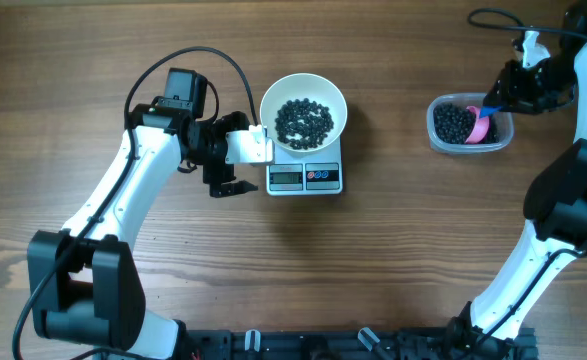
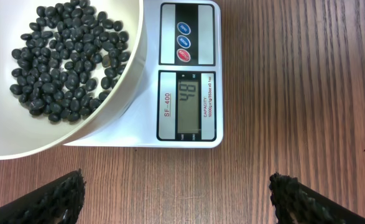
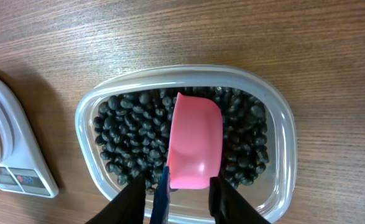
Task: Scoop item into bowl and weigh 150g on scale
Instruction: 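Push the scoop into the beans to scoop again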
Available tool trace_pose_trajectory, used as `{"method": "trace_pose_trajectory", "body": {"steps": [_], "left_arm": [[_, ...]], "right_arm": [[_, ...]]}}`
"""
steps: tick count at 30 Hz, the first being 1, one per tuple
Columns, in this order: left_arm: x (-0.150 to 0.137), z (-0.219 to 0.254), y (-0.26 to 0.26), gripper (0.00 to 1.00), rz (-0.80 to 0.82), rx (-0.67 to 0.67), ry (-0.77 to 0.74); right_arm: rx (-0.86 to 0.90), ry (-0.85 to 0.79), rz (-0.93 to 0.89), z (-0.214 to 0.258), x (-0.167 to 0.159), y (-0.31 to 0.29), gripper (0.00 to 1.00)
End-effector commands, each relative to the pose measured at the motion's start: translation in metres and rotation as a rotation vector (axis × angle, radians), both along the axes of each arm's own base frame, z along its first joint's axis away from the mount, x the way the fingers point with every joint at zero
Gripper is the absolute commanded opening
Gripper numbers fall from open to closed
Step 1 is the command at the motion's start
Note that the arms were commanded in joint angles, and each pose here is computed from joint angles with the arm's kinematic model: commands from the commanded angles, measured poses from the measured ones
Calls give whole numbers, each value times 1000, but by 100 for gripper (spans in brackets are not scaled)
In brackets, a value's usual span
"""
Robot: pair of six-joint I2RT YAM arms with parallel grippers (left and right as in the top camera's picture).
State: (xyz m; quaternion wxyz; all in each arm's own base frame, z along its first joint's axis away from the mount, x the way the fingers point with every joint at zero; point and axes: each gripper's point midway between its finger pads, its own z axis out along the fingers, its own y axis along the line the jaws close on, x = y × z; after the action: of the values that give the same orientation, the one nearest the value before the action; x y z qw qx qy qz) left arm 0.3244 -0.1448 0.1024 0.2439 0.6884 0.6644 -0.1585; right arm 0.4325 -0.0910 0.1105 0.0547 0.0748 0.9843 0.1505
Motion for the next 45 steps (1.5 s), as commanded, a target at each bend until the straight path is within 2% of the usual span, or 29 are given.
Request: {"method": "trace_pose_trajectory", "body": {"steps": [1,4,7,10,13,18,21,24,31,33,40,44,45], "left_arm": [[-3,-4,-3,100,1,-19,27],[-3,-4,-3,100,2,-19,27],[-3,-4,-3,100,2,-19,27],[-3,-4,-3,100,1,-19,27],[-3,-4,-3,100,1,-19,27],[-3,-4,-3,100,2,-19,27],[-3,-4,-3,100,1,-19,27],[-3,-4,-3,100,1,-19,27],[-3,-4,-3,100,1,-19,27],[-3,-4,-3,100,1,-19,27],[-3,-4,-3,100,1,-19,27],[-3,-4,-3,100,1,-19,27],[-3,-4,-3,100,2,-19,27]], "right_arm": [[-17,-21,19,-1,9,0,38],[-16,-30,17,-1,11,0,42],[55,-40,33,3,13,18,34],[55,-21,57,3,10,29,32],[-54,37,35,-4,3,17,33],[-130,69,33,-8,-3,4,32],[-131,75,33,-8,-4,4,32],[-127,88,28,-8,-7,5,26],[-120,110,-17,-8,-10,5,27],[-121,110,-16,-8,-10,5,22],[-120,109,-17,-8,-10,5,27],[-106,129,-59,-8,-12,8,18],[-102,131,-69,-8,-12,8,11]]}}
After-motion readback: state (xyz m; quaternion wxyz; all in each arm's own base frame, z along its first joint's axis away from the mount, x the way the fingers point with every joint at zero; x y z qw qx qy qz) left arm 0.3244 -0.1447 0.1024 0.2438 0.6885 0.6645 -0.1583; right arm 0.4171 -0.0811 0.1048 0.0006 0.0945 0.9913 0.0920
